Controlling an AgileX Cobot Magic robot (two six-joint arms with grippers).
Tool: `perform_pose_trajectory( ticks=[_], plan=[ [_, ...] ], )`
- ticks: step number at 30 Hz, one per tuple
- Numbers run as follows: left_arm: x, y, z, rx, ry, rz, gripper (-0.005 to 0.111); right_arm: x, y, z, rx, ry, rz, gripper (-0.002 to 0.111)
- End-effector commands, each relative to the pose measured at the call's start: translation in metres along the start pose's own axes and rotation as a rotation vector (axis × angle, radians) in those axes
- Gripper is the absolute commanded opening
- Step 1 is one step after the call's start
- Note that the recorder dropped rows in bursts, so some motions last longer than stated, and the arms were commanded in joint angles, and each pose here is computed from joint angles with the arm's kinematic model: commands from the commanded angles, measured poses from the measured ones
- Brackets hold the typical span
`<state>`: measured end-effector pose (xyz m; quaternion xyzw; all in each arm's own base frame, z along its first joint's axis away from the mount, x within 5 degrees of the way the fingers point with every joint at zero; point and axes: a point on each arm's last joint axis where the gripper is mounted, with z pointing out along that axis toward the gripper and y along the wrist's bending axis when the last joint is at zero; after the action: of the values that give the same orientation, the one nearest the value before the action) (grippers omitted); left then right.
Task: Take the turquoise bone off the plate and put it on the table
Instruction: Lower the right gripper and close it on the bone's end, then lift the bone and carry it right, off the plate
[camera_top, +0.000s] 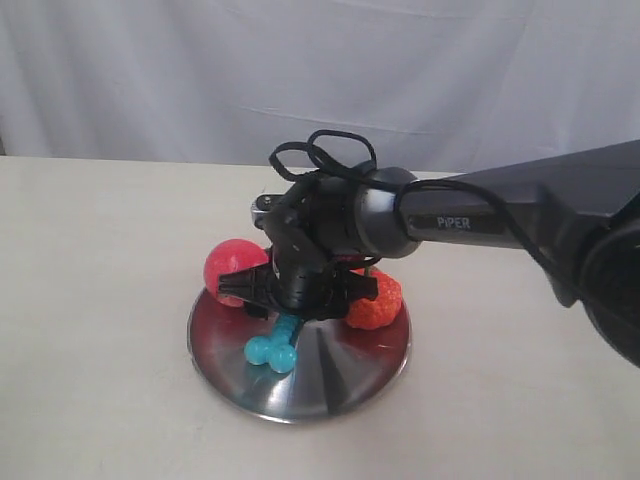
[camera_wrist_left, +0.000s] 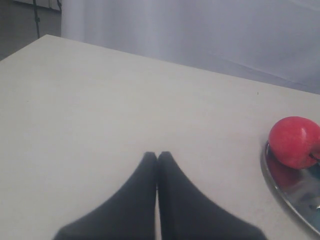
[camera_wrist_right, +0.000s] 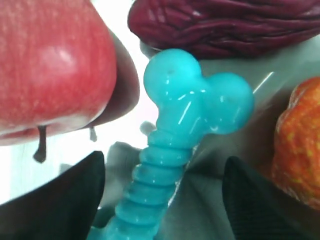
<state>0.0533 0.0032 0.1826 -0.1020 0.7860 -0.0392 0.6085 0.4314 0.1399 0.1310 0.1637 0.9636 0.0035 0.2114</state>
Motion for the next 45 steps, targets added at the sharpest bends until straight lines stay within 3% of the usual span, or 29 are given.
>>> perform_pose_trajectory(
  ticks=[1,16,18,23,26,33,40,45],
  plan=[
    [0.0,0.0,0.0,0.007,-0.003,-0.004,0.0,-0.003,0.001,0.003,-0.011,-0.021,-0.004,0.064],
    [0.0,0.0,0.0,0.007,-0.003,-0.004,0.0,0.002,0.001,0.017,-0.009,-0.007,-0.012,0.063],
    [0.0,0.0,0.0,0.007,-0.003,-0.004,0.0,0.002,0.001,0.017,-0.009,-0.007,-0.012,0.053],
    [0.0,0.0,0.0,0.007,-0.003,-0.004,0.0,0.002,0.001,0.017,-0.009,-0.007,-0.012,0.013],
    [0.0,0.0,0.0,0.007,-0.003,-0.004,0.0,0.002,0.002,0.017,-0.012,-0.007,-0.005,0.0],
    [0.0,0.0,0.0,0.007,-0.003,-0.004,0.0,-0.007,0.003,-0.01,-0.04,-0.032,0.026,0.0],
    [0.0,0.0,0.0,0.007,-0.003,-0.004,0.0,-0.021,0.003,-0.08,-0.137,-0.059,0.091,0.0],
    [0.0,0.0,0.0,0.007,-0.003,-0.004,0.0,-0.027,-0.008,-0.135,-0.143,-0.098,0.044,0.0]
  ],
)
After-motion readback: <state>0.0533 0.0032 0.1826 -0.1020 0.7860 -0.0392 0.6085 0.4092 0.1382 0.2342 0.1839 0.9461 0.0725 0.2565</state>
